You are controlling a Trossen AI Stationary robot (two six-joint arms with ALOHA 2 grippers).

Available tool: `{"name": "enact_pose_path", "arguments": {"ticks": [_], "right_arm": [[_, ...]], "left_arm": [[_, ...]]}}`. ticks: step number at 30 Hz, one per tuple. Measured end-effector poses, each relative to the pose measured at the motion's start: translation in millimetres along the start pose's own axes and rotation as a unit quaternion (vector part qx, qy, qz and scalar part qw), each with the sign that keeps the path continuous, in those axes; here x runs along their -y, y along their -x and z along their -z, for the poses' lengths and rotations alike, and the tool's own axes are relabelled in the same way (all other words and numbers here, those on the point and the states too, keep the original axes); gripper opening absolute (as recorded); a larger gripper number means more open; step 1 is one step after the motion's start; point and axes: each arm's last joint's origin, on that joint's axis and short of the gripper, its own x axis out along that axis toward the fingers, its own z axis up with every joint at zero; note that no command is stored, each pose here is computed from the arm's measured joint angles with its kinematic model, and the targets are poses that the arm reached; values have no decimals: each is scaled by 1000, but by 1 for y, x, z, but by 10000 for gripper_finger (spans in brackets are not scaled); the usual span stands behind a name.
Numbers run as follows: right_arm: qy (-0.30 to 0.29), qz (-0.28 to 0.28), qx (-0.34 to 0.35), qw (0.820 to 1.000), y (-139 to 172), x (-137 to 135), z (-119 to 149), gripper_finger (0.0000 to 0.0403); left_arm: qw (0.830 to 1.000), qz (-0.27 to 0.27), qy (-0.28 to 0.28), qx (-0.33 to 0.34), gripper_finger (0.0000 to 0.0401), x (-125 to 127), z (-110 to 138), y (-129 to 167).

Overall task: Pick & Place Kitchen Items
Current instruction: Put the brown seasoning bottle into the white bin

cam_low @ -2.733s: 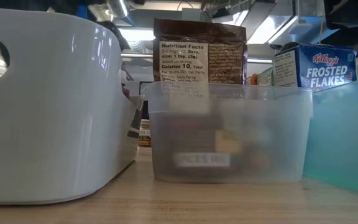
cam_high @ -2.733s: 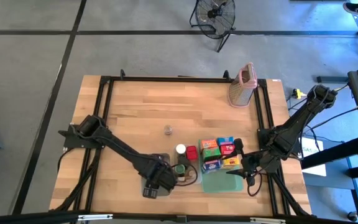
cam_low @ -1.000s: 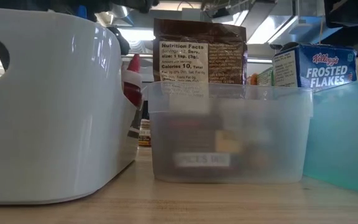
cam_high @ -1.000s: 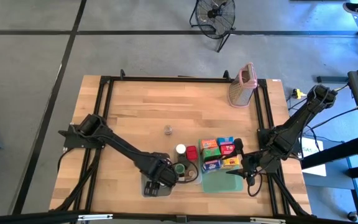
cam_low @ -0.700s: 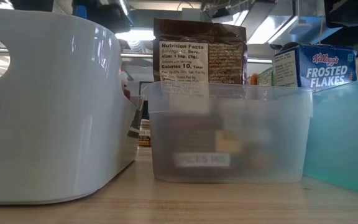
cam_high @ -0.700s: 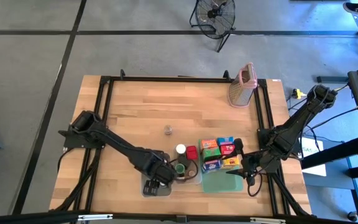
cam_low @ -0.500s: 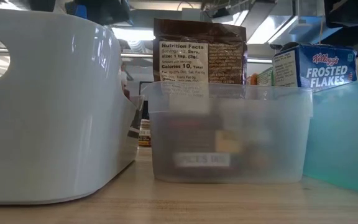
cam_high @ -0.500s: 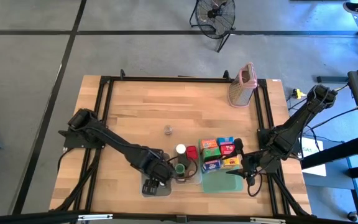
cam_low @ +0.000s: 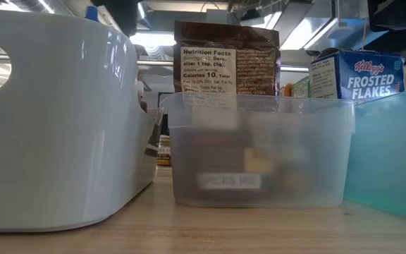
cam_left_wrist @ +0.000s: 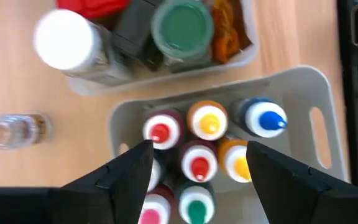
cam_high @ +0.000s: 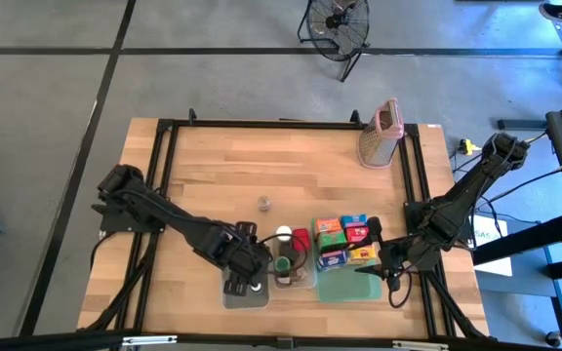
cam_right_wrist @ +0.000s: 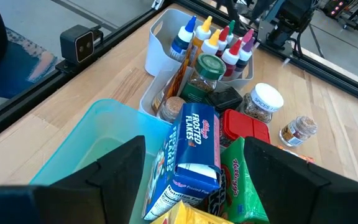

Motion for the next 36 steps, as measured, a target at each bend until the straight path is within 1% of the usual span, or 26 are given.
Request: {"name": "enact_pose_path", "arguments": {"ticks": [5, 10, 16, 19, 26, 29, 33, 36], "right_arm": [[0, 0, 0, 1000, 0, 0, 0, 275], [0, 0, 0, 1000, 0, 0, 0, 275], [0, 0, 0, 1000, 0, 0, 0, 275], [0, 0, 0, 1000, 0, 0, 0, 275], [2, 0, -3, 1000, 0, 0, 1, 275], [2, 0, -4, 1000, 0, 0, 1, 275], [4, 0, -6, 1000, 0, 0, 1, 275], [3, 0, -10, 1000, 0, 0, 2, 275]], "left_arm": [[999, -31, 7, 23, 253, -7, -1, 8], [997, -55, 37, 39, 253, -16, -3, 13], [995, -67, 60, 43, 255, -32, -7, 13], [995, -71, 54, 40, 254, -40, -9, 12], [996, -85, 17, 22, 255, -61, -12, 9], [997, -75, -5, 5, 254, -74, -13, 8], [999, -48, -8, -7, 254, -94, -15, 6], [999, -43, -3, -6, 256, -109, -17, 2]]}}
